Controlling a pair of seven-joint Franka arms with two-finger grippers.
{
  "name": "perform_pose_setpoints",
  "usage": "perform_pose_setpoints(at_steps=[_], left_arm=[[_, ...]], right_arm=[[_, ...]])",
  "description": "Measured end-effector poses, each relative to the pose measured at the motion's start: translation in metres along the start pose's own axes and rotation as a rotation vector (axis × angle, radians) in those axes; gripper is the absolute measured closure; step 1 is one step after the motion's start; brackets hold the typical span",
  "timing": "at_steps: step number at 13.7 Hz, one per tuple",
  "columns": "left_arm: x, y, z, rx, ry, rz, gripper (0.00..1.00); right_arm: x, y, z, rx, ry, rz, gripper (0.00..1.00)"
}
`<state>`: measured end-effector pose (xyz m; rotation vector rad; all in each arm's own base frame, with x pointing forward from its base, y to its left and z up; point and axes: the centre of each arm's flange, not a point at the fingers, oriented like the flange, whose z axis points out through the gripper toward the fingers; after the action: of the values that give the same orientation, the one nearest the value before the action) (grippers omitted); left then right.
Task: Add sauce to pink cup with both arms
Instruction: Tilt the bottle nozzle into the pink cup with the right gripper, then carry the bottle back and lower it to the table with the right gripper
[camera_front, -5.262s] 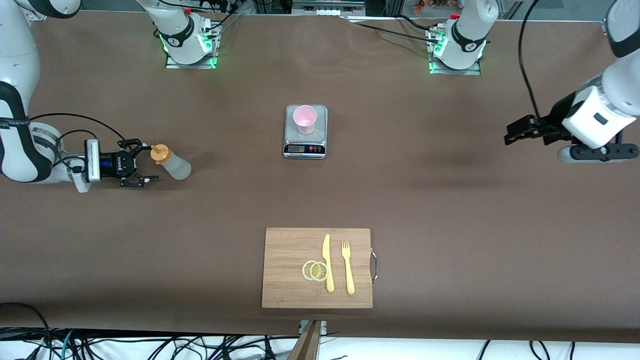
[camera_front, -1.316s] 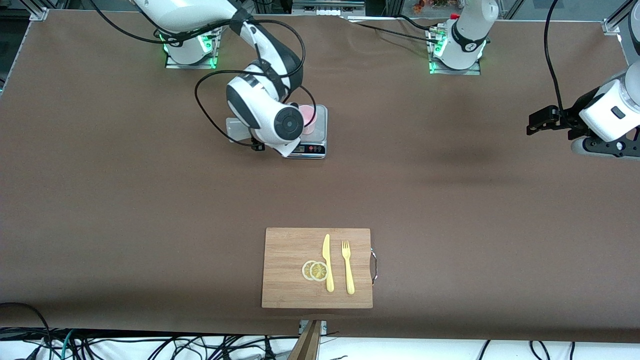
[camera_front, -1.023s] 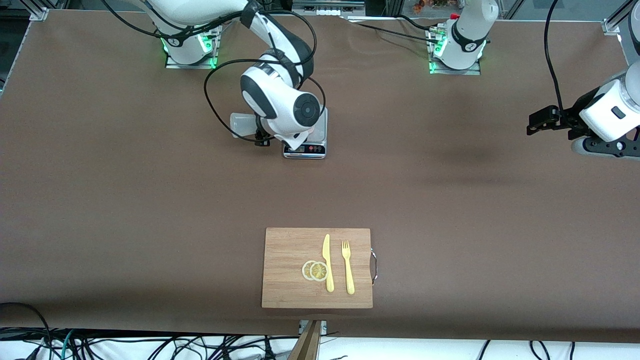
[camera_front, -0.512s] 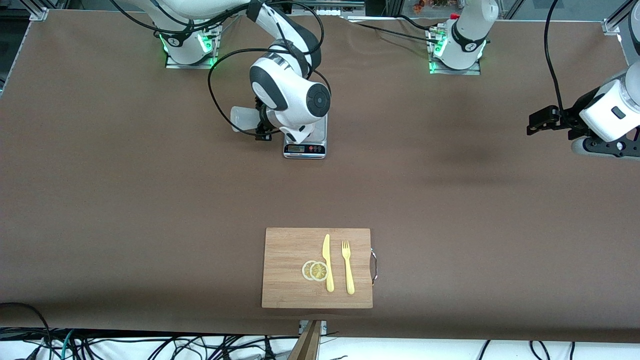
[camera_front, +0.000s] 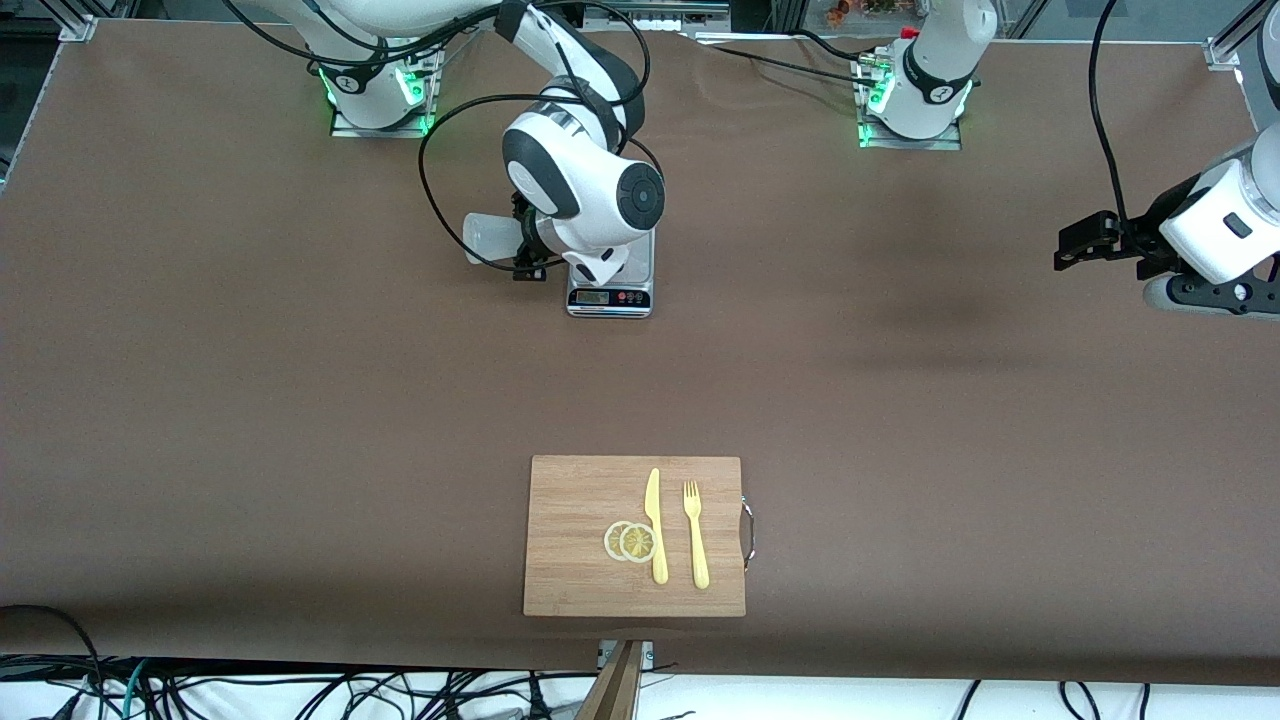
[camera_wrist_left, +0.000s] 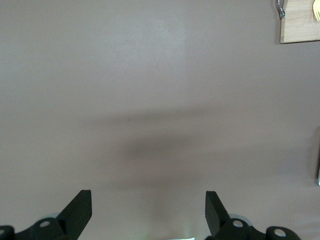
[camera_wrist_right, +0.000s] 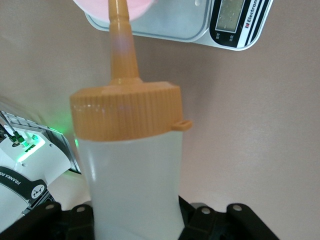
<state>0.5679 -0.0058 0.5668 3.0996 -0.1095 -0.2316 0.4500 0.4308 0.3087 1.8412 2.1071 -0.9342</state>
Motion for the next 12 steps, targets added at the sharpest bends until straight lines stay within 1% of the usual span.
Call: perform_pose_setpoints(at_steps=[1, 2, 3, 5, 7, 9, 12], left_arm=[[0.000, 0.000, 0.000, 0.000, 0.000, 0.000, 0.00], [0.000, 0.000, 0.000, 0.000, 0.000, 0.000, 0.00], [0.000, 0.000, 0.000, 0.000, 0.000, 0.000, 0.00], [0.000, 0.000, 0.000, 0.000, 0.000, 0.000, 0.00], [0.000, 0.000, 0.000, 0.000, 0.000, 0.000, 0.00], [0.000, 0.000, 0.000, 0.000, 0.000, 0.000, 0.00], [0.000, -0.001, 0.000, 0.000, 0.000, -0.002, 0.00]], right_arm=[[-0.001, 0.002, 0.000, 0.000, 0.003, -0.012, 0.70], [-0.005, 0.006, 0.001, 0.001, 0.018, -0.037, 0.70], [-0.011, 0.015, 0.003, 0.008, 0.054, -0.064, 0.70], [-0.033, 0.039, 0.009, 0.047, 0.179, -0.107, 0.70], [-0.058, 0.063, 0.016, 0.071, 0.305, -0.136, 0.70], [-0.083, 0.087, 0.024, 0.082, 0.437, -0.166, 0.70], [-0.133, 0.124, 0.047, 0.097, 0.657, -0.205, 0.70]])
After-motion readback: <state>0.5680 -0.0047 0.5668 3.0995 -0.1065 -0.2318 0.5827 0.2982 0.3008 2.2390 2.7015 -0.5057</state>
